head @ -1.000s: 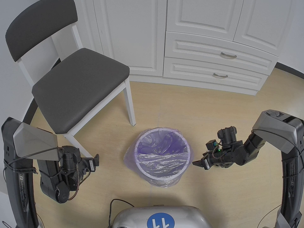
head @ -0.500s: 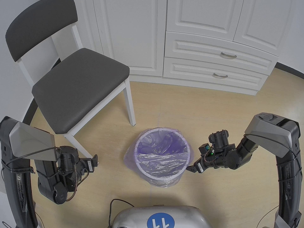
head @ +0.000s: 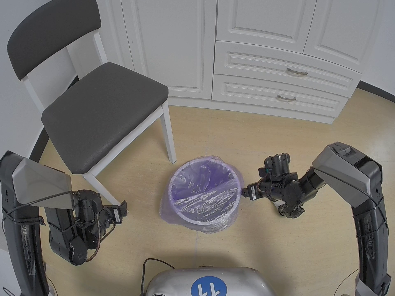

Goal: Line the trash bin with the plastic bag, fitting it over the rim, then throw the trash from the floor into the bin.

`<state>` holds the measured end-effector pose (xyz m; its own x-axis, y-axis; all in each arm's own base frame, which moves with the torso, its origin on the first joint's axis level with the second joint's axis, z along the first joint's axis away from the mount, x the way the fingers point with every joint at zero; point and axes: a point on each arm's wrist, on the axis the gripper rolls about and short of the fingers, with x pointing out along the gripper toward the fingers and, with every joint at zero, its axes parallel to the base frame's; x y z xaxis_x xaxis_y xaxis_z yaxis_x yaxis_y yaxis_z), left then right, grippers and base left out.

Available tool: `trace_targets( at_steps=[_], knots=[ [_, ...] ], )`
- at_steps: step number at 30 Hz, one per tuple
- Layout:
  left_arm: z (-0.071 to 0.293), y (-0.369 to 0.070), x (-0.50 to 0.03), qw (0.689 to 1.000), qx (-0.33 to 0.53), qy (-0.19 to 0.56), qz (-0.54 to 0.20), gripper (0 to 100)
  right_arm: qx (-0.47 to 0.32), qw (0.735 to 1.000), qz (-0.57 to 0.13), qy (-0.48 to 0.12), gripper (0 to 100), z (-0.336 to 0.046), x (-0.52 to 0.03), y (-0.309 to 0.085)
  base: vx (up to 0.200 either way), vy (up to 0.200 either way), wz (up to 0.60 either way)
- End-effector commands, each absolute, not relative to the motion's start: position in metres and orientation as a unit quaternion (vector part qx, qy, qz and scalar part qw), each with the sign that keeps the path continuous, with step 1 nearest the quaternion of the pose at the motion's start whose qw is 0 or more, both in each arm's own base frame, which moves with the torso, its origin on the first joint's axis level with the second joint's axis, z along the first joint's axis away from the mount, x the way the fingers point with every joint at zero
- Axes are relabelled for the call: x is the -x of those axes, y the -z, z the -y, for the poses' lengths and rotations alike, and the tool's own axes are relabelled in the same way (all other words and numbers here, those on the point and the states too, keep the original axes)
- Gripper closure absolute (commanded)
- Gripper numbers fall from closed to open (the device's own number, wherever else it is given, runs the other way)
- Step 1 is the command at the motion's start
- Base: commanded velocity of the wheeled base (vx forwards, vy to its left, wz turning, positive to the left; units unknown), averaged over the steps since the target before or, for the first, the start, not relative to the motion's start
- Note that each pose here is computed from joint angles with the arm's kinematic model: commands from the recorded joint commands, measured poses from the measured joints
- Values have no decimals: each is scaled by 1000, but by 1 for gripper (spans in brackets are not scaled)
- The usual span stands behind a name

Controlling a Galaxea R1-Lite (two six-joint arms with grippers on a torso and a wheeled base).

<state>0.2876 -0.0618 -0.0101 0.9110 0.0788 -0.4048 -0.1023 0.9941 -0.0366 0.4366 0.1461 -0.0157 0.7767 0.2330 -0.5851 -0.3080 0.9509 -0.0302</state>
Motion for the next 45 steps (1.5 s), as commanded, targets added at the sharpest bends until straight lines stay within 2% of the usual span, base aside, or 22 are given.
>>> trace_targets(
  at_steps=[1, 9, 16, 21, 23, 27, 28, 29, 30, 34, 39, 45],
  knots=[
    [63, 10, -286, 977, 29, -45, -208, 0, 29, 948, -301, -96, 0, -153, -460, 20, 0, 0, 0],
    [65, 8, -284, 977, 30, -41, -206, 0, -31, 952, -294, -83, 0, -168, -473, 19, 0, 0, 0],
    [71, 8, -282, 978, 28, -31, -206, 0, -124, 947, -290, -59, 0, -190, -495, 19, 0, 0, 0],
    [74, 5, -283, 979, 29, -23, -200, 0, -189, 940, -283, -36, 0, -193, -508, 2, 0, 0, 0],
    [76, 3, -283, 980, 30, -19, -197, 0, -189, 938, -290, -28, 0, -188, -509, 3, 0, 0, 0],
    [84, -3, -281, 982, 34, -2, -188, 0, -184, 942, -281, -6, 0, -174, -513, -9, 0, 0, 0],
    [89, -10, -281, 984, 37, 10, -175, 0, -167, 949, -266, 15, 0, -169, -510, -29, 0, 0, 0],
    [89, -10, -281, 984, 37, 10, -175, 0, -167, 949, -266, 15, 0, -169, -510, -29, 0, 0, 0],
    [93, -22, -282, 987, 44, 26, -154, 0, -135, 951, -273, 49, 0, -159, -499, -42, 0, 0, 0],
    [92, -44, -289, 986, 66, 94, -120, 0, -111, 956, -268, 51, 0, -155, -464, -89, 0, 0, 0],
    [84, -46, -294, 979, 70, 149, -118, 0, -14, 962, -272, -11, 0, -185, -416, -144, 0, 0, 0],
    [67, -51, -287, 976, 59, 171, -121, 0, 52, 953, -298, -20, 0, -233, -393, -160, 0, 0, 0]
  ],
)
